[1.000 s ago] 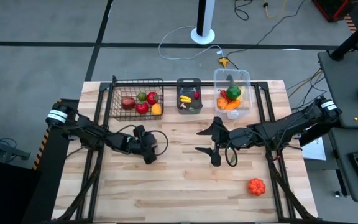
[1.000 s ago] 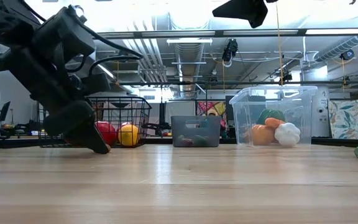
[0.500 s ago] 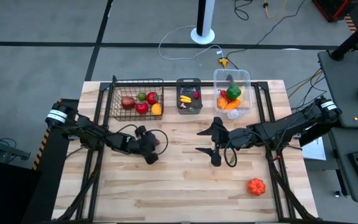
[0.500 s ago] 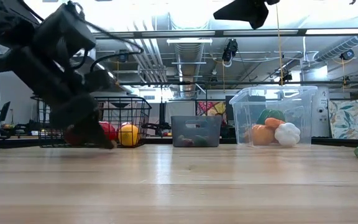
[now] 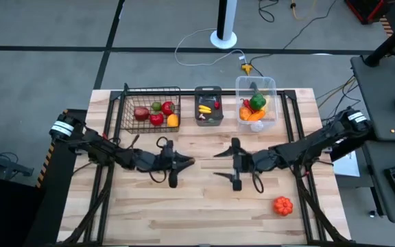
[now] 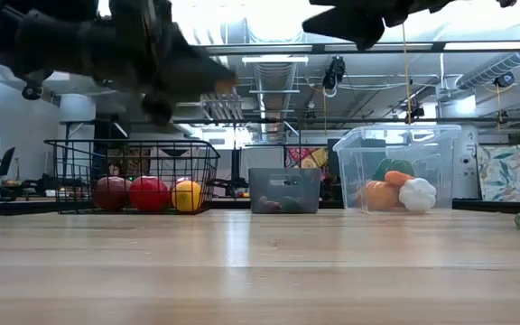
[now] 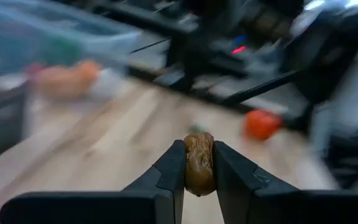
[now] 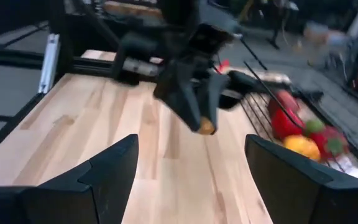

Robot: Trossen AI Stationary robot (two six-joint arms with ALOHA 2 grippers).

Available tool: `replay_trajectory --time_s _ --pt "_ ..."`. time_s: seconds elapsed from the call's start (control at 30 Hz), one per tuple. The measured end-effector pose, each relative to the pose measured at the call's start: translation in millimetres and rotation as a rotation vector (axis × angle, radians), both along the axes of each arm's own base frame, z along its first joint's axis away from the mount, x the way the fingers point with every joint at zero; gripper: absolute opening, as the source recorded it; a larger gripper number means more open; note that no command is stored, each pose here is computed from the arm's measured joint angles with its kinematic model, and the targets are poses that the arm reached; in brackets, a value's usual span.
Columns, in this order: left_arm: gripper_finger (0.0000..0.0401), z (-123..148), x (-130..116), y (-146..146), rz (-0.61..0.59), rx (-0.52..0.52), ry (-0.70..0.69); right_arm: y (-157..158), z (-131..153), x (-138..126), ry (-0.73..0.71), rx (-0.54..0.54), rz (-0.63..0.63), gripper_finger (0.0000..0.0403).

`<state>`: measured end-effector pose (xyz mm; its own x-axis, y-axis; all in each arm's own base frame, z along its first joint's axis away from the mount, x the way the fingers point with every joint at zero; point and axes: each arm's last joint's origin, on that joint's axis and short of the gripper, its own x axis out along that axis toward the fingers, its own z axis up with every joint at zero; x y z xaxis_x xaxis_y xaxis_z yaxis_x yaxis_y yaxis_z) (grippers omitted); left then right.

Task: Sort produce into baskets
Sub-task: Put the kiwi into the black bin

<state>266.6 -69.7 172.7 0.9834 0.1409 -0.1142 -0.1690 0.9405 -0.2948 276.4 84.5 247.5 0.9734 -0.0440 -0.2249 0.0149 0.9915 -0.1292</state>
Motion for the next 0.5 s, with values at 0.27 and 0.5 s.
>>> replay_trajectory --time_s 0.27,0.5 --pt "0.0052 18.7 0.8 -2.6 -0.081 -0.172 -0.198 27.7 -11.4 25.8 -0.045 -0.198 0.055 0.0272" --pt "0.0052 27.5 -0.2 -2.7 -0.09 -0.333 -0.299 43.0 -6.6 51.5 -0.031 -0.384 -0.13 0.0263"
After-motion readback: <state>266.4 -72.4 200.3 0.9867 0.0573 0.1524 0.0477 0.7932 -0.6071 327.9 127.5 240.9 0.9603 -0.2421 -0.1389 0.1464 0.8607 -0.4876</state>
